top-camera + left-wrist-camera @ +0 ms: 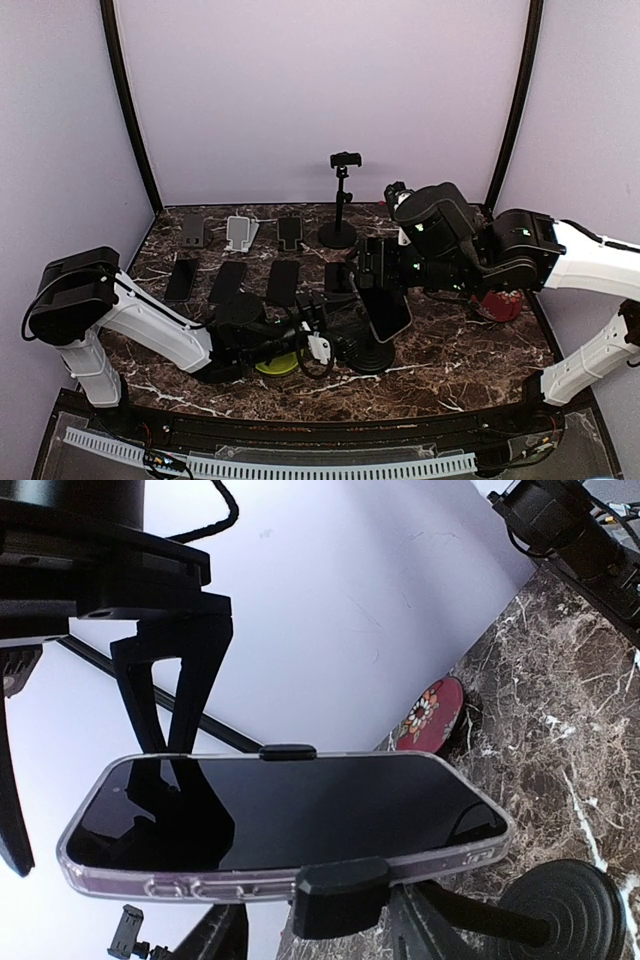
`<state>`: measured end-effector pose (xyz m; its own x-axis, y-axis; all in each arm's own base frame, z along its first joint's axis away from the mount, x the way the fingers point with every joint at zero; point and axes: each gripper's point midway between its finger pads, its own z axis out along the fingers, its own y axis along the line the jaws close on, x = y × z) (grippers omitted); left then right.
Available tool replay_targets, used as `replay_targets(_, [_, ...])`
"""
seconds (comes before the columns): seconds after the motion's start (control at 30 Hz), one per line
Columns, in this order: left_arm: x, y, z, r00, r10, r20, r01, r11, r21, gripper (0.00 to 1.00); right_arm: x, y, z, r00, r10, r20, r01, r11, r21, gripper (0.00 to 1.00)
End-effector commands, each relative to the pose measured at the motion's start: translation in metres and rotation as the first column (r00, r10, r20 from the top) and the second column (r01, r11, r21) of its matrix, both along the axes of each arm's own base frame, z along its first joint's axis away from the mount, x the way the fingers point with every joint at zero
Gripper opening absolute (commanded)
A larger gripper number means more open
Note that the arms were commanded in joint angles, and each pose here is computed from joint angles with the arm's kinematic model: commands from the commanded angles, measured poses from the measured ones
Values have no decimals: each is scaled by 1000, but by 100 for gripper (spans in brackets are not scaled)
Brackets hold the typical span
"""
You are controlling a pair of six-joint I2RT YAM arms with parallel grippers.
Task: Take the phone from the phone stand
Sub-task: Adjust the phone stand with the phone at the center of the board, then hold the phone stand with the phone at the center of the board.
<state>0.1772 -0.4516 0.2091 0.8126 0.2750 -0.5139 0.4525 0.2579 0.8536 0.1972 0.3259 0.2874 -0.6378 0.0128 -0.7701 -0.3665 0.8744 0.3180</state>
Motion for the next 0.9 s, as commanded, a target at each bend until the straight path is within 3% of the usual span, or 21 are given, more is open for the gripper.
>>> replay_targets(0.0, [4,2,7,999,46,25,-46,999,-28,50,-3,-3,-1,1000,-8,-10,9,1000,18,85])
replay_targets(0.5, [8,2,8,995,91,38,-89,995,-44,52,-3,-5,-3,1000,-15,-11,15,1000,22,86])
replay_targets(0.87, [12,-5,16,989,133,64,-127,987,-95,47,-3,-9,-9,999,-30,-23,31,999,27,84])
